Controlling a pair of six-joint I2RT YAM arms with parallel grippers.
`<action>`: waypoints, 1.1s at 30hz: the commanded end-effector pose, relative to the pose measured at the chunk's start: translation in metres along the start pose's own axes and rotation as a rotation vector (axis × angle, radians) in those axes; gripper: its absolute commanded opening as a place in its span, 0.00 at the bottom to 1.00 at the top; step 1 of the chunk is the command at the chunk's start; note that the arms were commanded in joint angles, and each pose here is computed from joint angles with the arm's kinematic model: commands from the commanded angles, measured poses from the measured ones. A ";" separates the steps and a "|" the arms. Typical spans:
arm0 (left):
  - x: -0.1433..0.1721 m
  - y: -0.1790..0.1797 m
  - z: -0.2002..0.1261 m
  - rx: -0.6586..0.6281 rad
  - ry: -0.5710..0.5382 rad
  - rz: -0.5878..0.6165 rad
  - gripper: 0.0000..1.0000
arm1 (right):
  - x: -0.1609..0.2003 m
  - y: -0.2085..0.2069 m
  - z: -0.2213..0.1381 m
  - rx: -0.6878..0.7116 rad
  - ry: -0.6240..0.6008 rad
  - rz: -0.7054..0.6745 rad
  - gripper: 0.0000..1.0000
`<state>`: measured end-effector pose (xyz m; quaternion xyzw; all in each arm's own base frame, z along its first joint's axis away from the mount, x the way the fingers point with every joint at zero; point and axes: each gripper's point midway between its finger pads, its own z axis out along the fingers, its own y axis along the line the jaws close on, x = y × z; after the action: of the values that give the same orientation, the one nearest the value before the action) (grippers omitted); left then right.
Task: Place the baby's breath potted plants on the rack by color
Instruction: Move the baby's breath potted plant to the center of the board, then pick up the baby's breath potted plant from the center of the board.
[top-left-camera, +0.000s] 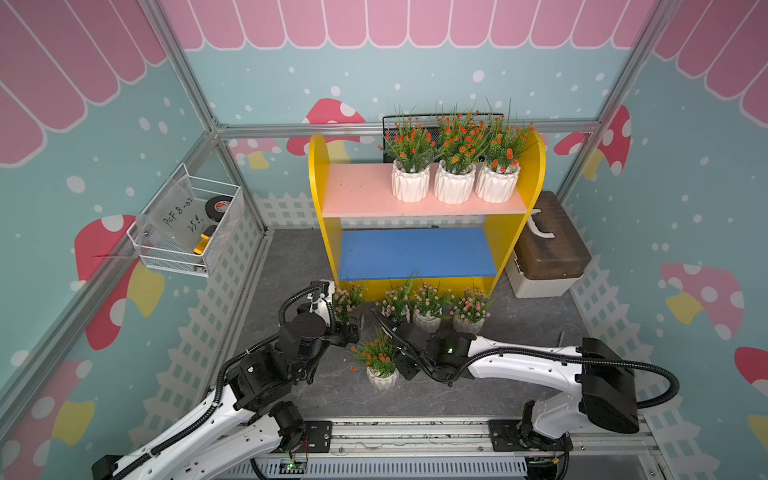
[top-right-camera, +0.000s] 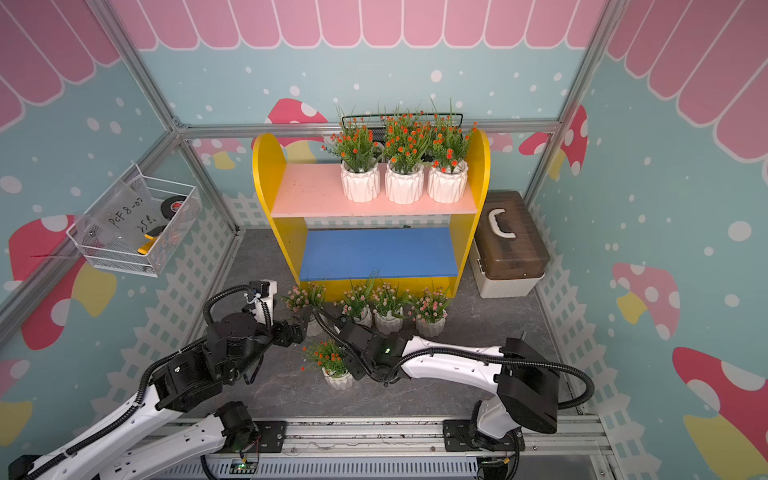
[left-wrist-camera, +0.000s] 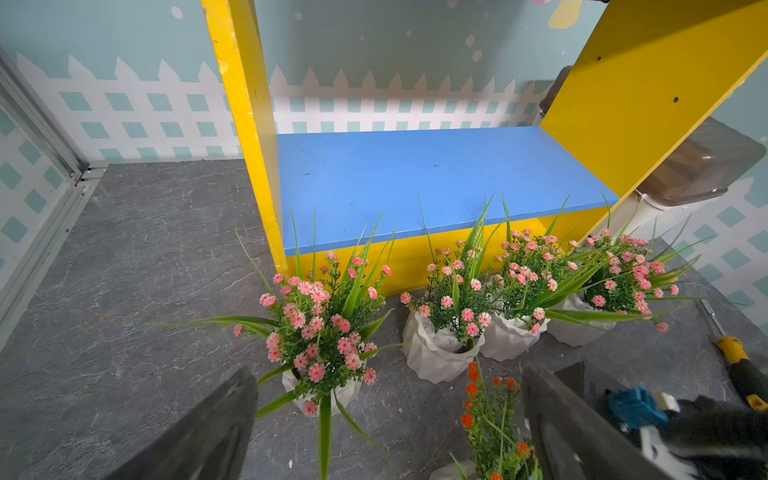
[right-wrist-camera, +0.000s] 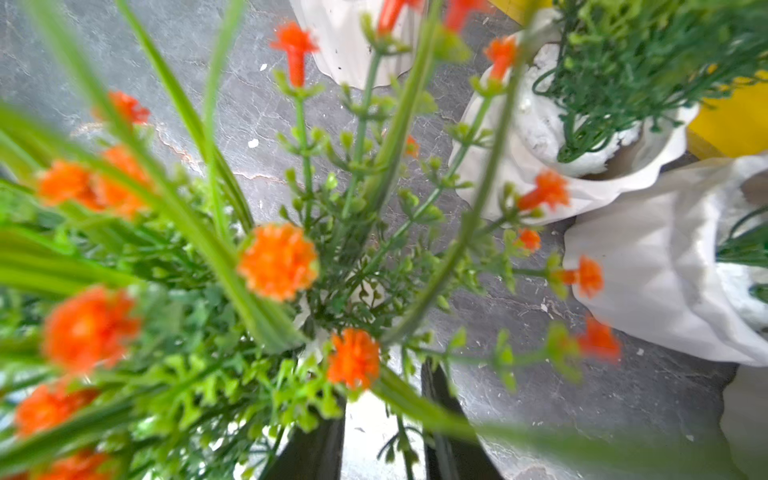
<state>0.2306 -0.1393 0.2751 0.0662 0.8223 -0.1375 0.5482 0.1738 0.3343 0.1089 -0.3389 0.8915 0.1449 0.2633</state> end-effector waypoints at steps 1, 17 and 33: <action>0.000 -0.003 0.000 0.015 -0.005 -0.016 0.97 | 0.014 -0.006 -0.001 0.002 0.017 0.077 0.28; -0.001 -0.002 -0.002 0.018 -0.016 -0.003 0.97 | 0.005 0.010 0.001 -0.097 -0.042 0.165 0.24; -0.002 -0.004 0.000 0.019 -0.013 0.004 0.97 | 0.007 0.017 0.021 -0.102 0.004 0.181 0.22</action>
<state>0.2309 -0.1403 0.2753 0.0676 0.8206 -0.1393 0.5501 0.1639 0.3485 0.0928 -0.2800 0.9048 0.2140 0.2391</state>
